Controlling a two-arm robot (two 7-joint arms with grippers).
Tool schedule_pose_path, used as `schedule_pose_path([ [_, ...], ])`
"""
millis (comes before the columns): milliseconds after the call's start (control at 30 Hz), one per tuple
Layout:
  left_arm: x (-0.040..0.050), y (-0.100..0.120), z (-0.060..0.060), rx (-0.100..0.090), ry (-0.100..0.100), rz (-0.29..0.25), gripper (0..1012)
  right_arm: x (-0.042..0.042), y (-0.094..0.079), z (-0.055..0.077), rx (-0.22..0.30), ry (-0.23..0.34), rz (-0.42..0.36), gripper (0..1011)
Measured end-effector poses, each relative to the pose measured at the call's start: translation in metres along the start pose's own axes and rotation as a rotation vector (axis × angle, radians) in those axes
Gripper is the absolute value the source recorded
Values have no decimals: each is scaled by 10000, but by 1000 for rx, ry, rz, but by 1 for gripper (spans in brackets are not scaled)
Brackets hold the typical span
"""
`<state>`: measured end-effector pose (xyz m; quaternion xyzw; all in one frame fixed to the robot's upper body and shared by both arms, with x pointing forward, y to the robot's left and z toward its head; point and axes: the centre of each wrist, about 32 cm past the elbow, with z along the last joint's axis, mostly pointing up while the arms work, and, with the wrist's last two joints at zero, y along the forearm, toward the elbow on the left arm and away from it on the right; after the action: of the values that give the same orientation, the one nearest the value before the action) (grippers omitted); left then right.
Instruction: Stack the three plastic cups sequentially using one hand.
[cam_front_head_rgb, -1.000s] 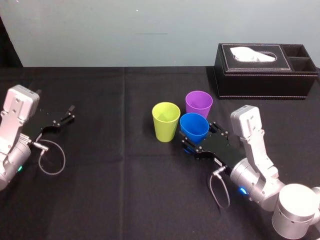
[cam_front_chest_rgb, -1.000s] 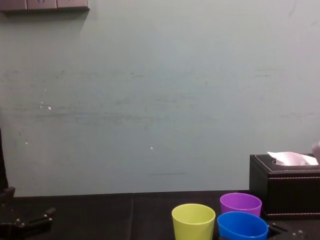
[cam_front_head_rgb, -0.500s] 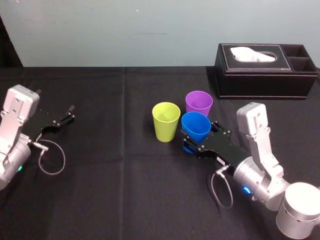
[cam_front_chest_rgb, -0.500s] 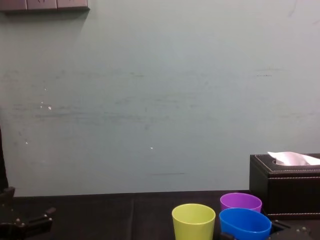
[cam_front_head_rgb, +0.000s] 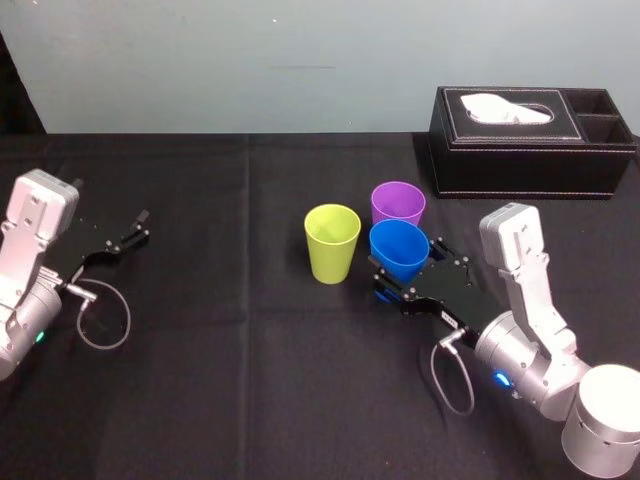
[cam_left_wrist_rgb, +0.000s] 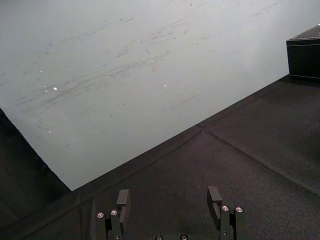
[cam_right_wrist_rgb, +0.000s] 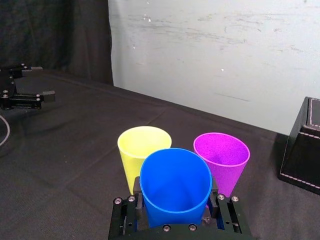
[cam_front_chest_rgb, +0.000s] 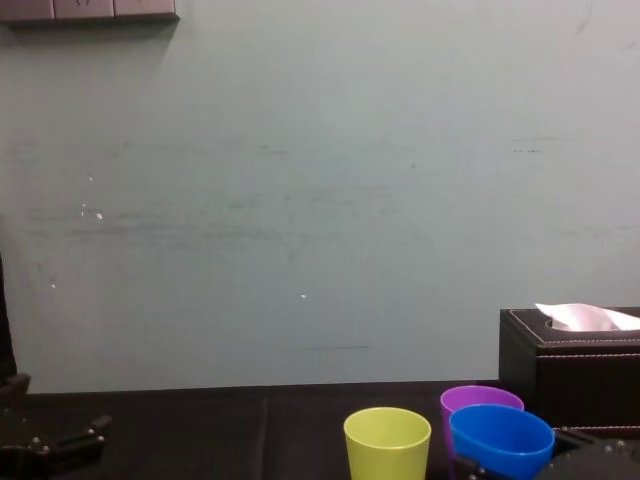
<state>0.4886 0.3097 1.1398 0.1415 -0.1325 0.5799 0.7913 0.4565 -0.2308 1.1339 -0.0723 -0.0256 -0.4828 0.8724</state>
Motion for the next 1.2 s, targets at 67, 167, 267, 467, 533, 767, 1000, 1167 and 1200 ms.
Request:
schedule_pose_path([
  [67,0,0,0,0,0,0,1011,4,-8,17,1,-1,0,724],
  [167,0,0,0,0,0,0,1012,12,-23,65,0,-4,2,724],
  [267,0,0,0,0,0,0,1011,17,-31,90,-8,-1,1,724],
  [467,0,0,0,0,0,0,1011,22,-54,146,-18,7,-1,724],
  [533,0,0,0,0,0,0,1011,26,-56,169,-16,11,-1,724],
  [767,0,0,0,0,0,0,1011,35,-64,215,-9,11,0,723],
  [1000,0,0,0,0,0,0,1011,42,-69,274,4,9,2,724],
  [1167,0,0,0,0,0,0,1012,48,-72,298,8,4,3,723],
  [1200,0,0,0,0,0,0,1012,50,-73,303,8,4,3,724],
])
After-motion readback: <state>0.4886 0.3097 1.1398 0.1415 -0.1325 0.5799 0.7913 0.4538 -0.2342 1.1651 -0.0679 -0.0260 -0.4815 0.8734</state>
